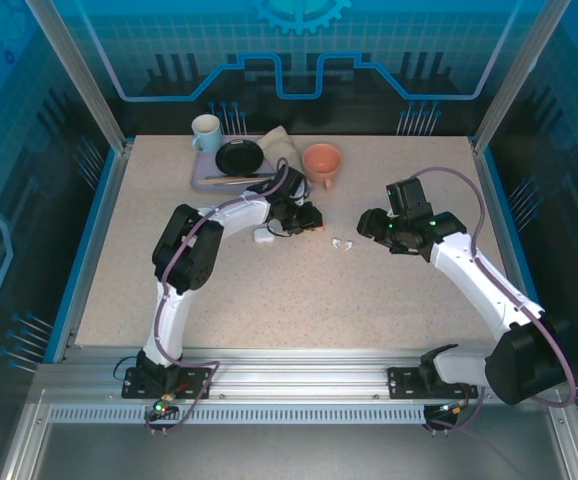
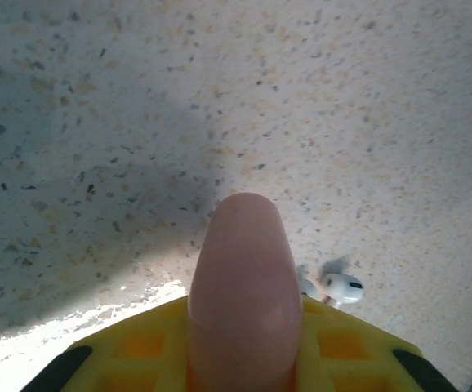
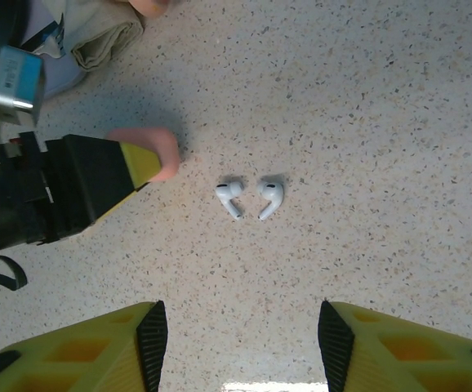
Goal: Insert the wireless bluetooth earbuds into the charging case
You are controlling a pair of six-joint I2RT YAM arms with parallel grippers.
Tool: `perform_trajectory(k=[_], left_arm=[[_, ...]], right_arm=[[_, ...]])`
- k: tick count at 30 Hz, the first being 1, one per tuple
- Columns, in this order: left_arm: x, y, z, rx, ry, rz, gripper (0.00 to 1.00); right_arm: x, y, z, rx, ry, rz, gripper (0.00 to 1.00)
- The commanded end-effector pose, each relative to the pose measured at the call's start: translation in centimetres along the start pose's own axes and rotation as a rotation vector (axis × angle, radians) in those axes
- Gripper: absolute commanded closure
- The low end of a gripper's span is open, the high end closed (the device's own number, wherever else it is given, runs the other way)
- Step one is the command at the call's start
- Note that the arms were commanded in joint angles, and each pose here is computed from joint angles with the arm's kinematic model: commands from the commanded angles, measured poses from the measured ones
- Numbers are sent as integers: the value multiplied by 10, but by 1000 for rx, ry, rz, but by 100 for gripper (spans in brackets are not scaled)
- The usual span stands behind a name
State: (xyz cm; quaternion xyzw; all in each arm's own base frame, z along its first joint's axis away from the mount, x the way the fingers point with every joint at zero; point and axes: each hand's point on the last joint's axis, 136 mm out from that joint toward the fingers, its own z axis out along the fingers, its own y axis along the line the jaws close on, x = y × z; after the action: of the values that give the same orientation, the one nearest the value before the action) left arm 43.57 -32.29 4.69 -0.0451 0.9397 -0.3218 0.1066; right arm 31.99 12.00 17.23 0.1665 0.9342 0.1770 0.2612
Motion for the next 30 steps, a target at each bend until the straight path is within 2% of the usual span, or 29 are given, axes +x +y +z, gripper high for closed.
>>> perform_trajectory(k=[1,4,8,12,16,20,24,25,29,30], left_arm=[[8,5,3,-41,60,-17,91],[5,13,5,-63,67,-20,85],[2,20,1,-105,71,-5,70],[-3,22,-10,-120,62,10,53],[-9,15,-27,-109,44,34,42],[-17,1,-58,-96,-4,61,31],[-26,-20,-104,-54,-100,97,28],[-27,-25,-117,-42,-130,102,17],[-33,-28,-168,-28,-247,113,12],[-33,-24,-179,-33,-275,107,2]], right_arm=[[-2,1,-5,-20,-22,16,45],[0,4,-7,-25,-19,10,45],[4,6,-10,-22,-19,3,40],[7,8,-15,-16,-20,-7,33],[13,12,-18,-15,-19,-18,30],[16,19,-22,-10,-24,-39,27],[19,36,-23,-6,-28,-88,24],[22,42,-22,-6,-22,-105,23],[29,68,-6,22,2,-174,19],[31,77,-2,25,8,-195,18]])
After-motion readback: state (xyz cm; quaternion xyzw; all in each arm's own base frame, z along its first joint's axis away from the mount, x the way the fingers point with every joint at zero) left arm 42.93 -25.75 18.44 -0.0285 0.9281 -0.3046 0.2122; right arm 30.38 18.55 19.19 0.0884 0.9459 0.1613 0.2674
